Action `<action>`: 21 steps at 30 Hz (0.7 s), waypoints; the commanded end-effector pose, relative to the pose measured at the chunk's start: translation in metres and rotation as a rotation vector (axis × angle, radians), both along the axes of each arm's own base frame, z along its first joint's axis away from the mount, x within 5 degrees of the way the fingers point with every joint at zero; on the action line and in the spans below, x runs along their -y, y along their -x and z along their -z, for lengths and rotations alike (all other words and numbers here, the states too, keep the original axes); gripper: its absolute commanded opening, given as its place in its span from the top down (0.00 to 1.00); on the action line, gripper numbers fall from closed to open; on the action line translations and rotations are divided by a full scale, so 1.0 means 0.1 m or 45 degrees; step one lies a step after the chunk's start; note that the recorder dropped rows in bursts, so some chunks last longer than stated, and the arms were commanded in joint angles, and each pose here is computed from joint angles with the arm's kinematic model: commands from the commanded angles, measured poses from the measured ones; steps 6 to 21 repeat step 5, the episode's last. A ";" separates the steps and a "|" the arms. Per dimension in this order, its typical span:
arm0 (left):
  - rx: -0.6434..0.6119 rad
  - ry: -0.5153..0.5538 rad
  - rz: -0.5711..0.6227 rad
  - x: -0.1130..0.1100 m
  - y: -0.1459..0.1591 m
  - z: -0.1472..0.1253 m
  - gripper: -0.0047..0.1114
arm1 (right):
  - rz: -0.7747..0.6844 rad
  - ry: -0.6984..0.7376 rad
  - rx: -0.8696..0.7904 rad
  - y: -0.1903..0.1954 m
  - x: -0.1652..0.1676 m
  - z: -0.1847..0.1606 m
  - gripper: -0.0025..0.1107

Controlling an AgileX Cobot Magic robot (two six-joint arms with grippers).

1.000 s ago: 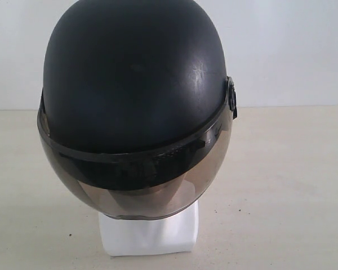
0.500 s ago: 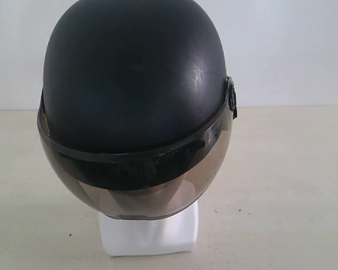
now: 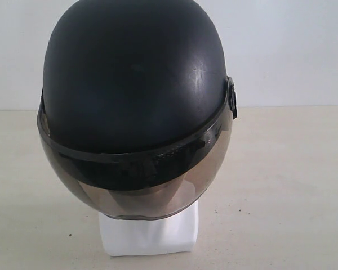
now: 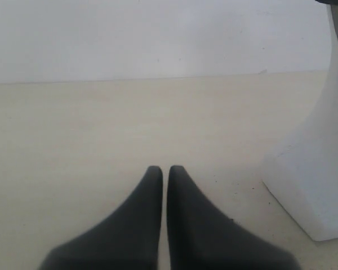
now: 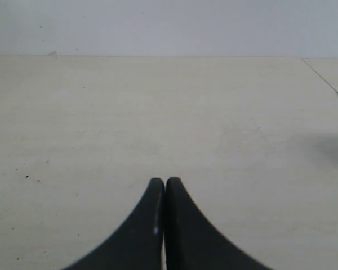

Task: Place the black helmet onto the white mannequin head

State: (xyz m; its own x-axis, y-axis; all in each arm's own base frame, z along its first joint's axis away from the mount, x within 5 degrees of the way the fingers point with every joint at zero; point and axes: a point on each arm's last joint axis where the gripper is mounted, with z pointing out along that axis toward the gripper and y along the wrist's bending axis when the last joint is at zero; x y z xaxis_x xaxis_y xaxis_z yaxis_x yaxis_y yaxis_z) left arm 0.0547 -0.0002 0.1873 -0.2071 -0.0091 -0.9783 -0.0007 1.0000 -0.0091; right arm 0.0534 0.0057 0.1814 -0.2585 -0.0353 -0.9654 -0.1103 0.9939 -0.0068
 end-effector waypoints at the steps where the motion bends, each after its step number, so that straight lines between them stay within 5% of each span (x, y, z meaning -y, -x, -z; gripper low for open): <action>1: -0.002 0.004 0.003 0.00 0.00 0.01 0.92 | 0.000 -0.002 0.004 0.00 0.00 0.00 0.98; 21: -0.002 0.004 0.003 0.00 0.00 0.01 0.92 | 0.000 -0.002 0.001 0.00 0.00 0.00 0.98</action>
